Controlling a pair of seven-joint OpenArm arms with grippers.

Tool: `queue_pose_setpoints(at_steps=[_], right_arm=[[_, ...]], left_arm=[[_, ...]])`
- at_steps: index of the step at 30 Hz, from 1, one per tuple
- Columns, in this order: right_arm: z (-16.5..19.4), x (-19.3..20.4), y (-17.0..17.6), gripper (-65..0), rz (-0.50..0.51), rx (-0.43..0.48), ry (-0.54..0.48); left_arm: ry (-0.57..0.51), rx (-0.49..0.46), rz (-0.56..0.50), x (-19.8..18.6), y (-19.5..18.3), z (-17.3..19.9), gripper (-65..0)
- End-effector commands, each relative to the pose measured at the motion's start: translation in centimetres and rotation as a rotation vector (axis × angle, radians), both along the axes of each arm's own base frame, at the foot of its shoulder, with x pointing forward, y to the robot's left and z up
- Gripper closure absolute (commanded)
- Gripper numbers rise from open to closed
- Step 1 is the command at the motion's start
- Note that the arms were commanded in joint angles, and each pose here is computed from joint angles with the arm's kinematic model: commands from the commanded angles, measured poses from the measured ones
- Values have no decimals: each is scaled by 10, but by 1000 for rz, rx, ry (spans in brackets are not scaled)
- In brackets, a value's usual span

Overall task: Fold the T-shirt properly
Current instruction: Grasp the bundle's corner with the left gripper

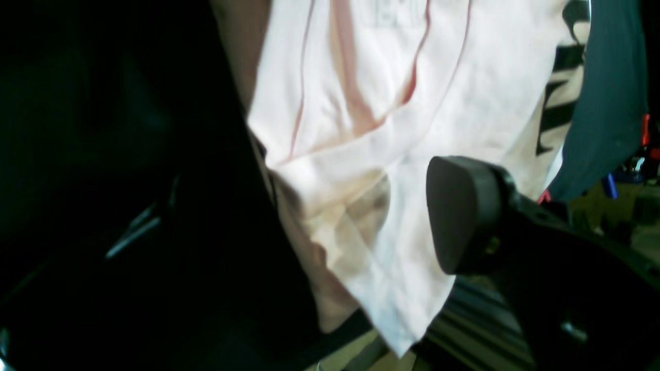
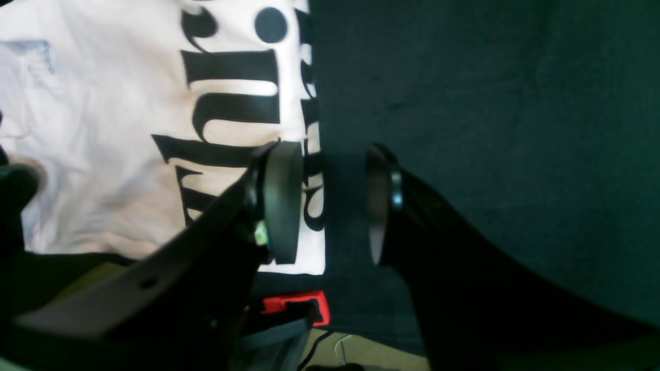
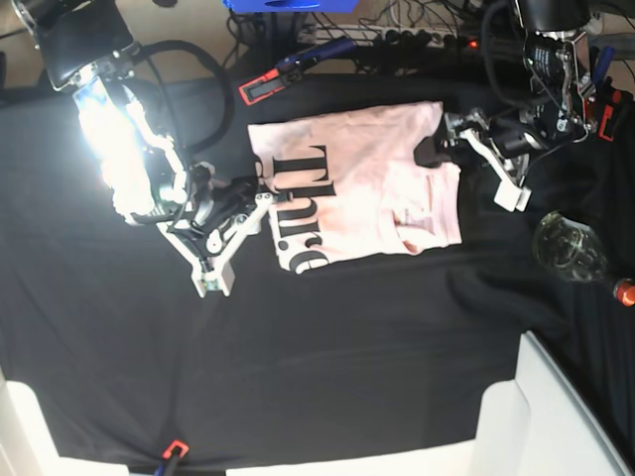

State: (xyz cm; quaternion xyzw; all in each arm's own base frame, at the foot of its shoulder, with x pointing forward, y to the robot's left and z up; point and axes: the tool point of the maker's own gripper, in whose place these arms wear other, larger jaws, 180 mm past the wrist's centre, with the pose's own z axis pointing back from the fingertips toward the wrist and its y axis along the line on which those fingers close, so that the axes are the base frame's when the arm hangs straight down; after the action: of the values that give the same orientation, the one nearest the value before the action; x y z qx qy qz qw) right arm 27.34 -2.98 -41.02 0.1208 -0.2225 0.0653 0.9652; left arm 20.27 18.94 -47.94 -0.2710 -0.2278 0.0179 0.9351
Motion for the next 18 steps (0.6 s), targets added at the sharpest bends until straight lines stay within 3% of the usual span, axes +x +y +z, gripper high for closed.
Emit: queue_pose_setpoints(at_steps=[1,6,18], right_arm=[[11,11,1,-205,1,8,-46],[11,11,1,-205,1,8,-46],[10,11,0,-205,0,7,-44]], left_arm=[[38,25,-12,-7,3,-5,-564],[-7,6,-78,-4,-14,4,-564],[-30,-47,-73,7,-39,8,-563]])
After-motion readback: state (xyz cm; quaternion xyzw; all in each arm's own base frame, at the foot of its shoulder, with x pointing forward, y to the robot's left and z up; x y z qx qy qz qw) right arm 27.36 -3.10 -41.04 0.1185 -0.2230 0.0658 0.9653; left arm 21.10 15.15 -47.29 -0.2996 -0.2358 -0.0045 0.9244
